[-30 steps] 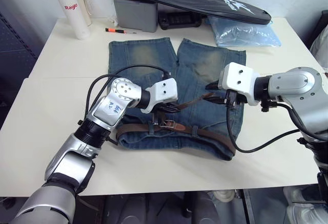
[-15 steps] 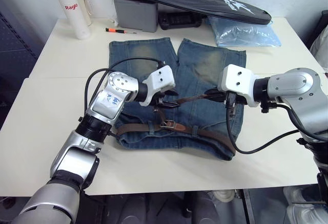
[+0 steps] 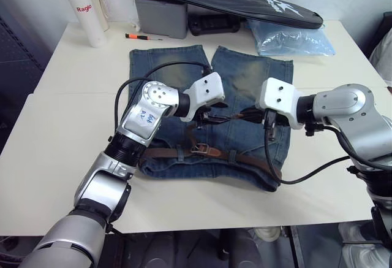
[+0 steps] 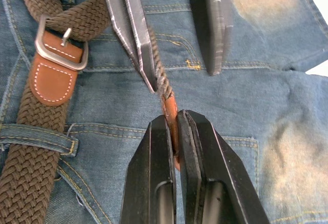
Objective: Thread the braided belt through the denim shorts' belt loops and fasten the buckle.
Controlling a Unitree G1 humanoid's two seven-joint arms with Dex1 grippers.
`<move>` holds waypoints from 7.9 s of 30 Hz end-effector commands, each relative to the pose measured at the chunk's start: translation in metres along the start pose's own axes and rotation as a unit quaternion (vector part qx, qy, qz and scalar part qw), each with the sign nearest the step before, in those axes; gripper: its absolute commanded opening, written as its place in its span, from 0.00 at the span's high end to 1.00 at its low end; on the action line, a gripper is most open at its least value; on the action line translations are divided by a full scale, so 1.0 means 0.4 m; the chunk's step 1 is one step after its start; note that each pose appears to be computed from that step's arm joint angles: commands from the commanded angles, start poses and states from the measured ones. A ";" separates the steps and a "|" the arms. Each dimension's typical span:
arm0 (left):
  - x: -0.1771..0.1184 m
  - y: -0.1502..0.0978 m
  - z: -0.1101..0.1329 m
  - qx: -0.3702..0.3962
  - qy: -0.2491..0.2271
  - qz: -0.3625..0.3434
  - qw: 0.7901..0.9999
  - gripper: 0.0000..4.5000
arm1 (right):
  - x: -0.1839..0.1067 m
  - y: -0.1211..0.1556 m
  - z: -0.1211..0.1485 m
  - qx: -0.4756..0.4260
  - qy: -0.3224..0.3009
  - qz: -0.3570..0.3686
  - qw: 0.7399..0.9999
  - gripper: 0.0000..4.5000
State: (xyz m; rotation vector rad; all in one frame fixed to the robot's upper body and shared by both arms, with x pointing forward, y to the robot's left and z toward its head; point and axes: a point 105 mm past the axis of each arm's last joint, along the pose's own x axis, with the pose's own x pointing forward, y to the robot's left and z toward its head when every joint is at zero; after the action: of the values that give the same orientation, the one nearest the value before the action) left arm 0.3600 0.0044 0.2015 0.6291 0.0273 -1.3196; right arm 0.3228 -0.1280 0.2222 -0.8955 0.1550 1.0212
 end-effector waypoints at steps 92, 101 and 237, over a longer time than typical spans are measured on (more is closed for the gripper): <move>-0.158 0.020 -0.143 0.334 0.129 -0.165 0.919 1.00 | 0.117 0.176 -0.046 0.022 -0.002 -0.039 0.999 0.98; -0.129 0.003 -0.139 0.340 0.122 -0.180 0.915 1.00 | 0.116 0.162 -0.020 0.021 -0.016 -0.047 0.999 0.98; -0.195 -0.230 -0.230 -0.209 0.099 -0.188 0.955 1.00 | 0.045 0.233 0.040 0.145 -0.063 0.076 0.984 0.10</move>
State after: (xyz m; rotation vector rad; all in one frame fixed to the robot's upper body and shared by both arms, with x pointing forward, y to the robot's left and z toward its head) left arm 0.2836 0.1014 0.1154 0.3948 0.6150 -1.5706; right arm 0.2624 -0.0841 0.1572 -0.5598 0.2995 1.1317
